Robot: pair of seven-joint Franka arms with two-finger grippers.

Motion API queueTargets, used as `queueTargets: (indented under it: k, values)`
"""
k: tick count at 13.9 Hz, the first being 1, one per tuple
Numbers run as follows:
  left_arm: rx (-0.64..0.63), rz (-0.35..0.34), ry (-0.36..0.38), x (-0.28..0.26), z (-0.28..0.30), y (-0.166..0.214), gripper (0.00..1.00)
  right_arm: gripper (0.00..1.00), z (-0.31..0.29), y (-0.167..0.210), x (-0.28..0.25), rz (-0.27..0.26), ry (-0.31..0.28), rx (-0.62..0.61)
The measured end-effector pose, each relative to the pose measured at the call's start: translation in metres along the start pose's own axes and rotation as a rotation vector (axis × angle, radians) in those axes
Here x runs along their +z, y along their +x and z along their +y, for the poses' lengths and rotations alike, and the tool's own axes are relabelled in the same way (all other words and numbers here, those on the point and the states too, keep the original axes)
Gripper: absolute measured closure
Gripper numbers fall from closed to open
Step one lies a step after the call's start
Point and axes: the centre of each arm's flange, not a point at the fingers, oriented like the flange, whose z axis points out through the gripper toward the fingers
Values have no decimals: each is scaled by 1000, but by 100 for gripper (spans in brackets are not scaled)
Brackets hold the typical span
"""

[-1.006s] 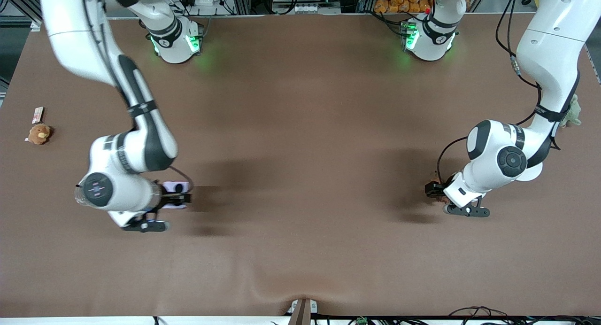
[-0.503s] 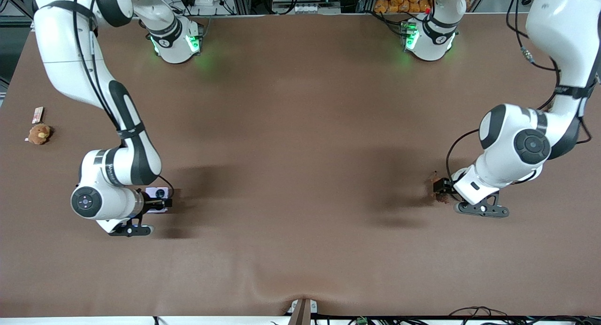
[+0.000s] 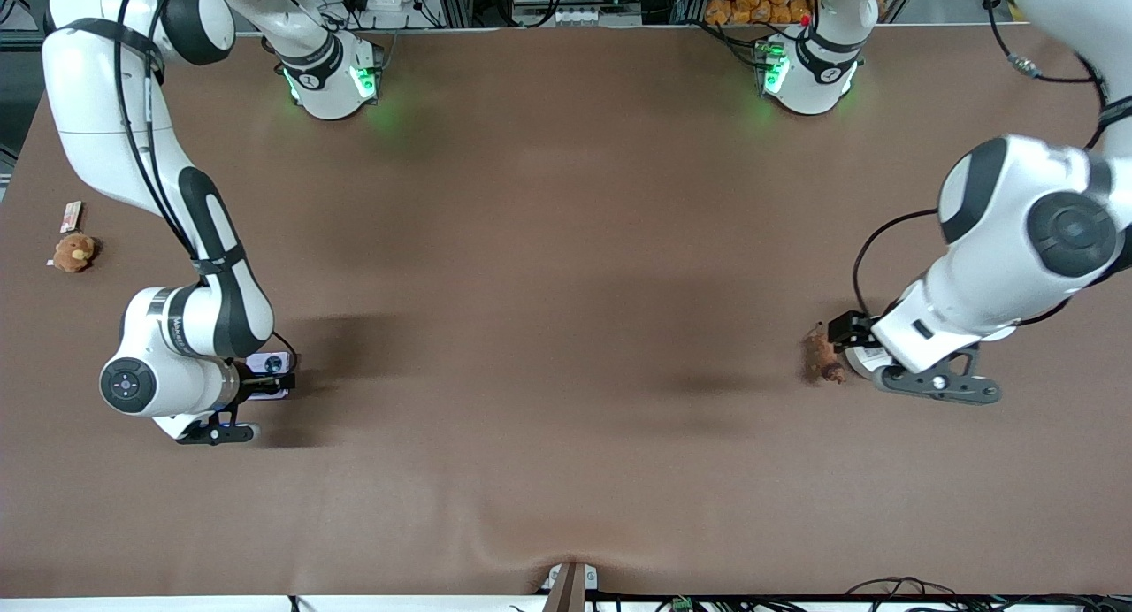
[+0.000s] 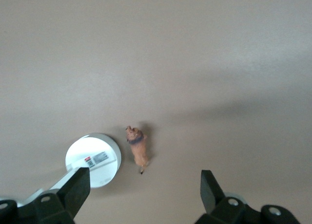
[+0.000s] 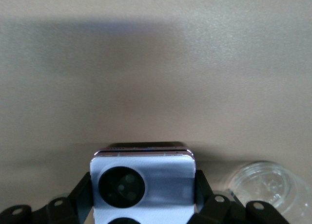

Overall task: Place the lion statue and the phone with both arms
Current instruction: 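Carry the lion toward the lamp while the right gripper carries the phone, then open the left gripper at the lamp while the right gripper releases the phone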

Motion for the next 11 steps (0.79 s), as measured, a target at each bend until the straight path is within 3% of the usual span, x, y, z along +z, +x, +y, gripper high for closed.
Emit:
queueTargets:
  k: [2,7,9,11]
  values:
    - [-16,-8,11,-24,-8,-1,0,1,-1,2,-2,8,-1,-12]
    - [-28,-2,41,-63,-10,-11,0,0,-14,14,-61,96,-1,-33]
    - [-30,20,43,-86,-6,-18,0,0,-18,9,-118,143,-4,-39]
    - [-37,45,49,-108,-1,-26,0,0,-26,-15,-188,139,-6,-49]
